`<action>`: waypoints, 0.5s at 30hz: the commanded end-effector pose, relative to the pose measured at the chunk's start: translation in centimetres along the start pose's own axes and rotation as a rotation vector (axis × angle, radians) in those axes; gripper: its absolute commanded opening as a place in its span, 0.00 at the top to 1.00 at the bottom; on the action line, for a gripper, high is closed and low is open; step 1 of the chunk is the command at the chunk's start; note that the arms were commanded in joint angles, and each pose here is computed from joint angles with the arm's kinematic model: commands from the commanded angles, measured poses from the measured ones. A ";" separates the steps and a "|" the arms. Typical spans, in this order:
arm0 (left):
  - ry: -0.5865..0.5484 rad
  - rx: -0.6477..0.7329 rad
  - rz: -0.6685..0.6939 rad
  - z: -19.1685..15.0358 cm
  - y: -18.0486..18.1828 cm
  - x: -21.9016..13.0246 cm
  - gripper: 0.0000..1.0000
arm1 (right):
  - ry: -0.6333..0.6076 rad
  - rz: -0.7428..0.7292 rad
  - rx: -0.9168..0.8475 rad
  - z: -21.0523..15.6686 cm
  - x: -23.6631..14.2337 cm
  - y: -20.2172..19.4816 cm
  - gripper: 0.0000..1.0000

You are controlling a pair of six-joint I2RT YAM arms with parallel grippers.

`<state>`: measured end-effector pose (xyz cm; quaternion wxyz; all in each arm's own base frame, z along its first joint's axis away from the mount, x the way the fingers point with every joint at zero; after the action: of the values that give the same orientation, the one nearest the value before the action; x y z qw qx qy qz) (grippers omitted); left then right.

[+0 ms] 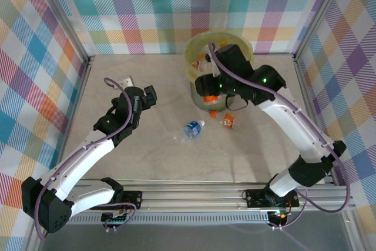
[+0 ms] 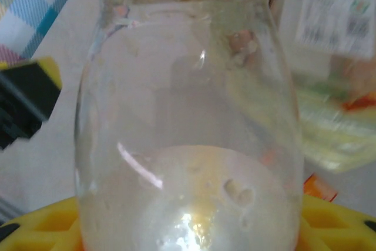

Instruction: Put the plastic bottles in the bin

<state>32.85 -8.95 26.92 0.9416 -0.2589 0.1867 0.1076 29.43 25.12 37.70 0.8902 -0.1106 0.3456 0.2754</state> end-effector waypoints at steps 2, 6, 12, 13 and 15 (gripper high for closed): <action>-0.012 -0.041 -0.032 0.9 -0.3 -0.5 0.00 | 0.000 -0.059 -0.127 2.1 0.7 -3.0 0.65; 0.017 -0.025 -0.027 0.3 0.0 -0.6 0.00 | -0.042 -0.093 -0.177 4.3 1.4 -5.1 0.65; 0.029 -0.024 -0.035 0.1 -0.2 -0.5 0.00 | -0.041 -0.159 -0.170 5.6 3.1 -9.5 0.65; 0.031 -0.024 -0.037 0.1 -0.3 -0.5 0.00 | -0.035 -0.159 -0.167 5.6 3.5 -10.0 0.65; 0.036 -0.028 -0.041 0.0 -0.3 -0.5 0.00 | -0.024 -0.170 -0.164 5.7 4.3 -11.2 0.65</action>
<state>32.72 -9.59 26.93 0.9387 -0.2695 0.1963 0.0871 40.44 20.45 38.78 0.9044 -0.1933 0.3093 0.2212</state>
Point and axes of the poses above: each hand's point on the last joint's axis, 136 mm out from that joint toward the fingers, its own x axis out along the fingers, its own y axis along the line the jaws close on, z = x × y, the point moved 1 cm from there along -x, back along the fingers, and after that the axes turned 14 degrees about -x, right-handed, at the moved point
